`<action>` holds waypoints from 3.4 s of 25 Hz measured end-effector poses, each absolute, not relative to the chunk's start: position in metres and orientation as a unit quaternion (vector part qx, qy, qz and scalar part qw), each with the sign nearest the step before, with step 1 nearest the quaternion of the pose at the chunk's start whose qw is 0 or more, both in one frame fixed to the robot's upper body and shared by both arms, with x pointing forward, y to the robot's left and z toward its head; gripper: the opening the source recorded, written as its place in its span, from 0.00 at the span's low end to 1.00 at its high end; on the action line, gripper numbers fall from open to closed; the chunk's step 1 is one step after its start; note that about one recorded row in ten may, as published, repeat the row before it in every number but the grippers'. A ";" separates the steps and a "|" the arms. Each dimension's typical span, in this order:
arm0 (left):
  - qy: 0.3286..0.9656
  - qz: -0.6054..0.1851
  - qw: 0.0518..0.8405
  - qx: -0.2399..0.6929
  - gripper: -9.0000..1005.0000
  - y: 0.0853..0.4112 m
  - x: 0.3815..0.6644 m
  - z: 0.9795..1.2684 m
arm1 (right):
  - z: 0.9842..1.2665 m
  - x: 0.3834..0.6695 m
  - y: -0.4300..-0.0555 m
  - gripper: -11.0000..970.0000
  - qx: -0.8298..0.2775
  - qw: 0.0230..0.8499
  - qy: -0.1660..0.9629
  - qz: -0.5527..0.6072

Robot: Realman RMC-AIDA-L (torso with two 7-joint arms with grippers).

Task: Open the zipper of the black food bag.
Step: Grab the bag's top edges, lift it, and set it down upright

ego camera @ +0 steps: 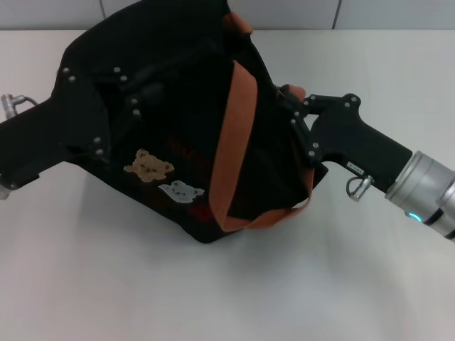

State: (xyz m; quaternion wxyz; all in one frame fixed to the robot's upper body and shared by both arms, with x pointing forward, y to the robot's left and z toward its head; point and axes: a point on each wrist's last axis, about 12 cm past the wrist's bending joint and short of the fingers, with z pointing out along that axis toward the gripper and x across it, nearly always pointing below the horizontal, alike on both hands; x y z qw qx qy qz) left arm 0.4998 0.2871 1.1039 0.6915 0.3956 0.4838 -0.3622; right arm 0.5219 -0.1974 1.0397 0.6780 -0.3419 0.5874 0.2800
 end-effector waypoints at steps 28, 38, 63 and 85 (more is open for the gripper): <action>0.505 -0.367 0.704 0.338 0.08 0.306 0.494 1.108 | 1.037 0.524 -0.207 0.01 -0.306 0.686 0.607 0.259; 0.531 -0.381 0.668 0.356 0.33 0.300 0.517 1.127 | 1.037 0.524 -0.204 0.01 -0.310 0.685 0.604 0.263; 0.542 -0.355 0.647 0.402 0.31 0.262 0.545 1.127 | 1.038 0.525 -0.202 0.01 -0.312 0.685 0.603 0.266; 0.538 -0.354 0.656 0.393 0.20 0.263 0.544 1.124 | 1.038 0.524 -0.202 0.01 -0.311 0.684 0.604 0.265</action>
